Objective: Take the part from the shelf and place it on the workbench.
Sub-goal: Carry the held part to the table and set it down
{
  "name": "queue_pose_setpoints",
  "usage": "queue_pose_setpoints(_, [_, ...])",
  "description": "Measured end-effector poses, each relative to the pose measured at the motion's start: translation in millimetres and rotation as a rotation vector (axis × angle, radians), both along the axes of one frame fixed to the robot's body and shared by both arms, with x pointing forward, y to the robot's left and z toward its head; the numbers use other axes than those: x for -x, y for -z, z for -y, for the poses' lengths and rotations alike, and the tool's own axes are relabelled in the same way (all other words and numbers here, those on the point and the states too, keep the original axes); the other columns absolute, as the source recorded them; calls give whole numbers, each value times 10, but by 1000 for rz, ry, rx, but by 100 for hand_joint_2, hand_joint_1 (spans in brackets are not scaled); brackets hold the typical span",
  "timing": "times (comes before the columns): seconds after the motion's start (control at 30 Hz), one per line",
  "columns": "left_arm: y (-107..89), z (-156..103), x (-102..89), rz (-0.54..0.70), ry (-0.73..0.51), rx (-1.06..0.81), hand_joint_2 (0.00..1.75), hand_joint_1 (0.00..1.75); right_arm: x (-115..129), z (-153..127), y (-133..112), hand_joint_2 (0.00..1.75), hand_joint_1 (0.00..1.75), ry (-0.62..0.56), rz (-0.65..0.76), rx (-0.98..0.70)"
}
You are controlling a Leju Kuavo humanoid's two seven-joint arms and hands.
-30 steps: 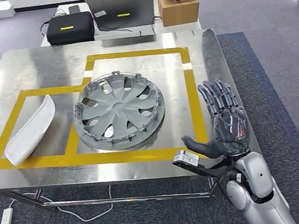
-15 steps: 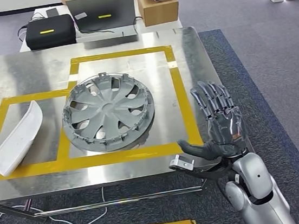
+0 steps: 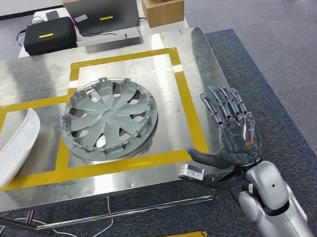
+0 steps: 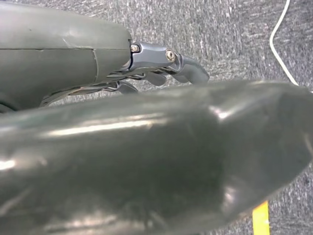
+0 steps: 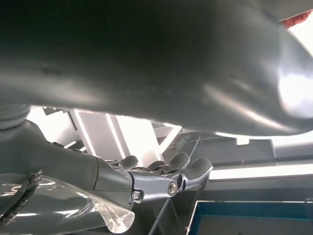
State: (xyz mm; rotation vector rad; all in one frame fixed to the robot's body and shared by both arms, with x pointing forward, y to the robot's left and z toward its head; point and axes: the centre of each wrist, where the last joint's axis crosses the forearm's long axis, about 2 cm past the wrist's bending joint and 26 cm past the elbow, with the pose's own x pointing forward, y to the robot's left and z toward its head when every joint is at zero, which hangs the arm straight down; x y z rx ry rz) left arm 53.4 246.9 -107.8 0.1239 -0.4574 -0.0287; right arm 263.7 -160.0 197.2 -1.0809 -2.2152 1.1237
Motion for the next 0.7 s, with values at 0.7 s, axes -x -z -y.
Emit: queue_pose_setpoints(0.7, [0, -8, -1, -34, 2, -10, 0, 0, -10, -44, -33, 0, 0, -15, 7, 23])
